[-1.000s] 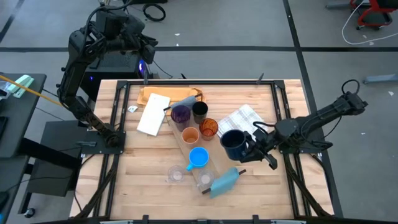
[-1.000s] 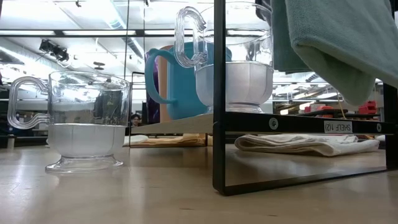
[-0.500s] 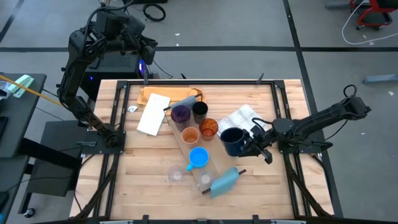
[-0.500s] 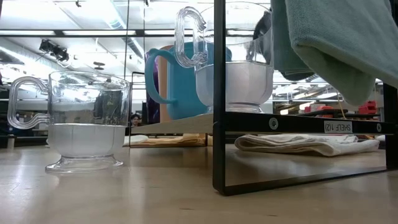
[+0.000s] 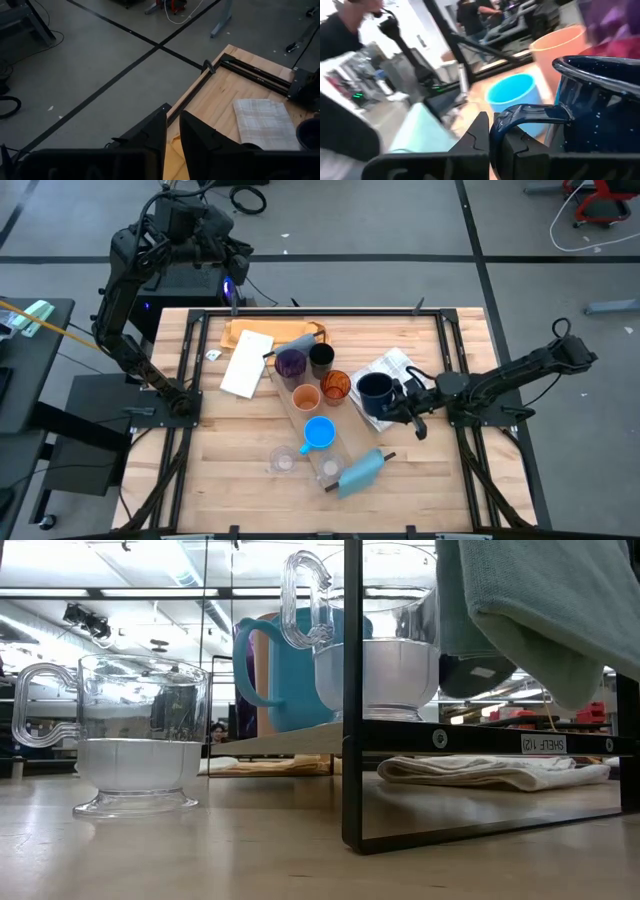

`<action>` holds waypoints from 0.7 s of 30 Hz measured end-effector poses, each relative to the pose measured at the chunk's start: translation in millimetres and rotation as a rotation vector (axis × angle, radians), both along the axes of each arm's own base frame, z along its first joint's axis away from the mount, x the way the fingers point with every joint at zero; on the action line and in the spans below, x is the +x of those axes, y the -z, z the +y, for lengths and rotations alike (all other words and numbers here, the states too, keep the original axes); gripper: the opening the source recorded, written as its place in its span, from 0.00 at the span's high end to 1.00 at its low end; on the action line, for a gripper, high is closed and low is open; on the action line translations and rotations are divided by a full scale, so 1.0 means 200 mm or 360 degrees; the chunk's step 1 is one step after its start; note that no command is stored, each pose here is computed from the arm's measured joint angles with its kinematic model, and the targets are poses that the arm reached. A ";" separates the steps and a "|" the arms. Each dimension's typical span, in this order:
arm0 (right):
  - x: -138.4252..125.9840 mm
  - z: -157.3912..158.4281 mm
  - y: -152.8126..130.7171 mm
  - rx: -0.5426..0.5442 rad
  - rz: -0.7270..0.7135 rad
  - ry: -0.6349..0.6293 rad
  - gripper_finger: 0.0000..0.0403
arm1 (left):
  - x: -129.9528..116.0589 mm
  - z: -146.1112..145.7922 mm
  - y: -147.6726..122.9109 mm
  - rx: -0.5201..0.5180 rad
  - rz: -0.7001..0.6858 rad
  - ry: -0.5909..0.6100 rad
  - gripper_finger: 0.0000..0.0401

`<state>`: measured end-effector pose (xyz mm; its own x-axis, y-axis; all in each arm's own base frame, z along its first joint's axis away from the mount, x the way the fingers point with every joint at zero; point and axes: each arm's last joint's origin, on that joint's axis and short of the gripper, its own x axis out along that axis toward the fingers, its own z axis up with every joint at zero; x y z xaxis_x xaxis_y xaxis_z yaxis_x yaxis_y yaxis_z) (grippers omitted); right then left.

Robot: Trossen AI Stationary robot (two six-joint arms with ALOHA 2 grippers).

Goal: Stack small to large cups/mugs on shelf
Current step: Put the dark blue mug on the shelf

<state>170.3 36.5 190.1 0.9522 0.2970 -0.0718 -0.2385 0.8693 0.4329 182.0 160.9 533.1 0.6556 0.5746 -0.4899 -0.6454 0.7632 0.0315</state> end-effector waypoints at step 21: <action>-0.03 0.09 0.02 -0.0696 -0.0039 0.0378 0.98 | 0.00 0.00 0.01 -0.0012 0.0021 -0.0001 0.88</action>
